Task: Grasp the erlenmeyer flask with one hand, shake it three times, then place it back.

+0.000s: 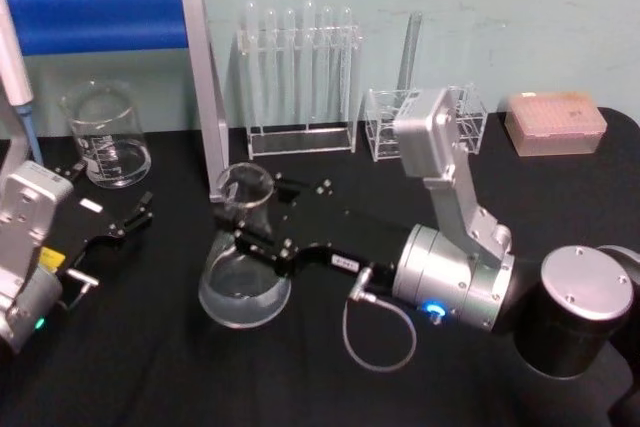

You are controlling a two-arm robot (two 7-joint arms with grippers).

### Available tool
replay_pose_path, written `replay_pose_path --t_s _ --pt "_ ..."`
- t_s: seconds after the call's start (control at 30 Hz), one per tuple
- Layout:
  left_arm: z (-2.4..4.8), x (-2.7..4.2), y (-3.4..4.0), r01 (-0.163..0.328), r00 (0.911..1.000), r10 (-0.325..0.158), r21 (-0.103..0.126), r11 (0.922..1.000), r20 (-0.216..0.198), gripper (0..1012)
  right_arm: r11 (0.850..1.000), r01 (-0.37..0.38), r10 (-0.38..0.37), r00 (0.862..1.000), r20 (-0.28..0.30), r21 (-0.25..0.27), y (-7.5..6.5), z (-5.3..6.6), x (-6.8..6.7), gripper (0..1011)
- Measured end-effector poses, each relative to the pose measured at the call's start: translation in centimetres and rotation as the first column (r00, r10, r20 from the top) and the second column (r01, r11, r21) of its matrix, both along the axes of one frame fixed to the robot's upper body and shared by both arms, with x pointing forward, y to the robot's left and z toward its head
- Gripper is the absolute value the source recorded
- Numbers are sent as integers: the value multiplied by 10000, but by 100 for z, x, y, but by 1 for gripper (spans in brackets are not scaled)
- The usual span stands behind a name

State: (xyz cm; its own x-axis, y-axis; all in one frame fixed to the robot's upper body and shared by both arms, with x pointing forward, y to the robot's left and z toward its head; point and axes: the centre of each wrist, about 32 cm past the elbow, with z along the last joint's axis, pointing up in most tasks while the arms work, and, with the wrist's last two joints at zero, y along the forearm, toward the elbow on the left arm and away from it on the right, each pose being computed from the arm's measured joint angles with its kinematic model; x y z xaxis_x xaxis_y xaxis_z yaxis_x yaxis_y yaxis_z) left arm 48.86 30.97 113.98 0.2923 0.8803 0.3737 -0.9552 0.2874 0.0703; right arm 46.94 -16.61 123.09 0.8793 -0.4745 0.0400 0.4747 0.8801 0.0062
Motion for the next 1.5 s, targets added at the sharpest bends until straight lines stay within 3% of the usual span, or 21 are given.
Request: replay_pose_path --t_s 0.27,0.47,0.7,0.87,1.1,1.2,1.5 --pt "0 0 0 -1 10000 1 0 10000 0 1001 9980 -615 614 9981 -101 -113 45 -10 -64 449" --pt "0 0 0 0 10000 0 1 10000 0 1001 9987 -499 498 9987 -81 -123 36 -4 -48 449" --pt "0 0 0 -1 10000 1 0 10000 0 1001 9983 569 -568 9983 99 -116 -83 6 76 449" --pt "0 0 0 -1 10000 1 0 10000 0 1001 9871 1588 -1583 9871 245 -196 -222 10 189 449" --pt "0 0 0 -1 10000 1 0 10000 0 1001 9510 3086 -3076 9506 414 -203 -459 20 336 449" --pt "0 0 0 0 10000 0 0 10000 0 1001 9235 3832 -3819 9228 502 -192 -596 25 400 449" --pt "0 0 0 0 10000 0 0 10000 1 1001 8703 4921 -4901 8694 619 -212 -808 26 482 449"
